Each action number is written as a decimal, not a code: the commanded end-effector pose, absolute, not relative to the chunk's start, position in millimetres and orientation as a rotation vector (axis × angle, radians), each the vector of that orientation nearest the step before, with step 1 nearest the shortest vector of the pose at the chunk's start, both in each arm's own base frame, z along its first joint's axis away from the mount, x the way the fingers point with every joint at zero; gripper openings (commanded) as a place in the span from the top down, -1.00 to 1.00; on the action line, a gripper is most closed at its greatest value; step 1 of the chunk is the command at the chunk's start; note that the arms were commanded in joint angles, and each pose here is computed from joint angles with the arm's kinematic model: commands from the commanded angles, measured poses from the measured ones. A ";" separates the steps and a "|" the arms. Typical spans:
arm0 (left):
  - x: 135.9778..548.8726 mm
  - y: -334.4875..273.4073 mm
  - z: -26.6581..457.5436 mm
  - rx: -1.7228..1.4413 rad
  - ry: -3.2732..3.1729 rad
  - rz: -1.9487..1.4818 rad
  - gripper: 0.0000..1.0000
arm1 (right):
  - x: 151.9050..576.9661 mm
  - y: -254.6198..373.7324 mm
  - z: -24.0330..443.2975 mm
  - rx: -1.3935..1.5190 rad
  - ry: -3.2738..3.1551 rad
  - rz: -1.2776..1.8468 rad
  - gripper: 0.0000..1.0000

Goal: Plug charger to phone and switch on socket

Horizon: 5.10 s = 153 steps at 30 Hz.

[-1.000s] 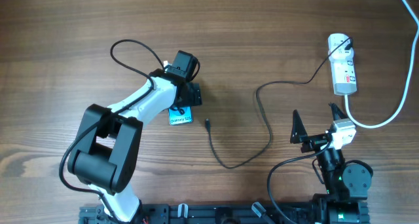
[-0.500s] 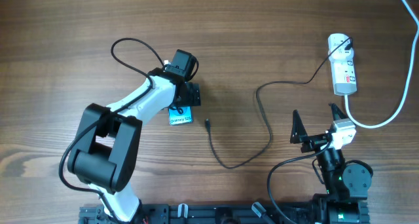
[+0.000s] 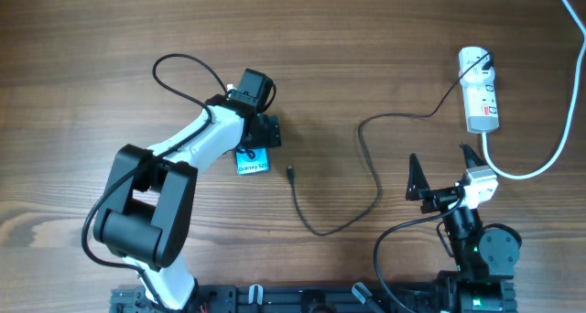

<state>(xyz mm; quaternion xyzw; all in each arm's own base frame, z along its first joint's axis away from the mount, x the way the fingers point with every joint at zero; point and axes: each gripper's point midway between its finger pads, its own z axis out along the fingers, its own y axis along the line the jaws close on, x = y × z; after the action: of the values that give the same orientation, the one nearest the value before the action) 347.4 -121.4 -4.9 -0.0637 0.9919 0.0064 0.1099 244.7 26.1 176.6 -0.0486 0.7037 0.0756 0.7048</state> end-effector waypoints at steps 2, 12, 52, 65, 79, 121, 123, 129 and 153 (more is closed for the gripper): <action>312.6 -109.0 -47.7 -0.238 3.064 0.067 -0.92 | 244.0 28.5 178.1 -0.127 1.555 0.168 -0.99; 311.6 -108.6 -47.6 -0.238 3.068 0.070 -0.65 | 244.0 28.5 178.1 -0.127 1.555 0.169 -0.99; 317.6 -114.5 -20.9 -0.422 3.056 -0.112 -0.73 | 244.0 28.5 178.1 -0.127 1.555 0.168 -0.99; 307.5 -127.8 -25.8 -0.443 3.071 -0.091 -0.96 | 244.0 28.5 178.1 -0.127 1.555 0.168 -1.00; 289.6 -122.9 -45.0 -0.482 3.121 0.032 -0.59 | 244.0 28.5 178.1 -0.127 1.555 0.168 -0.99; 328.7 -154.5 113.0 -0.270 2.650 -1.729 -0.45 | 245.1 90.5 250.8 -0.014 2.351 0.832 -0.99; 325.4 -161.3 113.1 -0.250 2.663 -1.737 -0.45 | 254.9 102.2 245.8 0.047 2.415 0.988 -0.99; 310.4 -189.0 113.1 -0.160 2.720 -1.763 -0.47 | 253.8 149.4 213.4 -0.102 2.504 1.411 -0.33; 274.3 -238.2 111.4 0.025 2.837 -1.787 -0.49 | 231.5 235.4 141.6 0.021 2.858 0.866 -0.99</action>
<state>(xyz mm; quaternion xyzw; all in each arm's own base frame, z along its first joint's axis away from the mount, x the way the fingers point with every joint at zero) 277.7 -233.7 95.3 -0.0023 0.8549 -0.5076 -0.1074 228.7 234.9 163.2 -0.0310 0.9406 0.3258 0.0905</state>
